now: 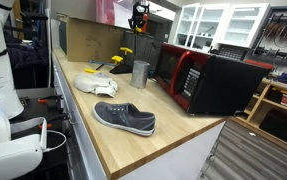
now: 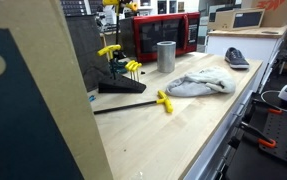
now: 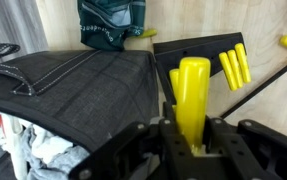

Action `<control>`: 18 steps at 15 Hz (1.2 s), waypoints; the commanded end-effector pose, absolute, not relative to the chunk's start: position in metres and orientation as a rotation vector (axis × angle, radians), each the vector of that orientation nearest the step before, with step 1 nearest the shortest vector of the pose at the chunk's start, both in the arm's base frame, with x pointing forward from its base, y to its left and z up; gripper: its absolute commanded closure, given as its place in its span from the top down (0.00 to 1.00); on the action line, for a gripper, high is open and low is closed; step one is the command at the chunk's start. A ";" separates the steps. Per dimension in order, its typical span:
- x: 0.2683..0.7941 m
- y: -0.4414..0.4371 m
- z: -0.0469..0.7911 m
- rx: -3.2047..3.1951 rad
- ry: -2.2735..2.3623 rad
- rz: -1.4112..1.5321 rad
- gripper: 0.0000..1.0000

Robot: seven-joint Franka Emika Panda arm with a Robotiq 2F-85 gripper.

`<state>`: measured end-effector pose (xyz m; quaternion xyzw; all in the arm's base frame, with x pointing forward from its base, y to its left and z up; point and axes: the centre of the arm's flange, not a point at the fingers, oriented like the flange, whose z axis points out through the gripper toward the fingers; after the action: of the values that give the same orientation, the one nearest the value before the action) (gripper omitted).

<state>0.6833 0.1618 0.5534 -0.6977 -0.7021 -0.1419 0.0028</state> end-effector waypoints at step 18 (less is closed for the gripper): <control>0.676 0.202 0.555 -1.947 -2.270 -0.251 0.05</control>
<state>0.6974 0.2093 0.5339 -0.6596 -0.7419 -0.0971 0.0709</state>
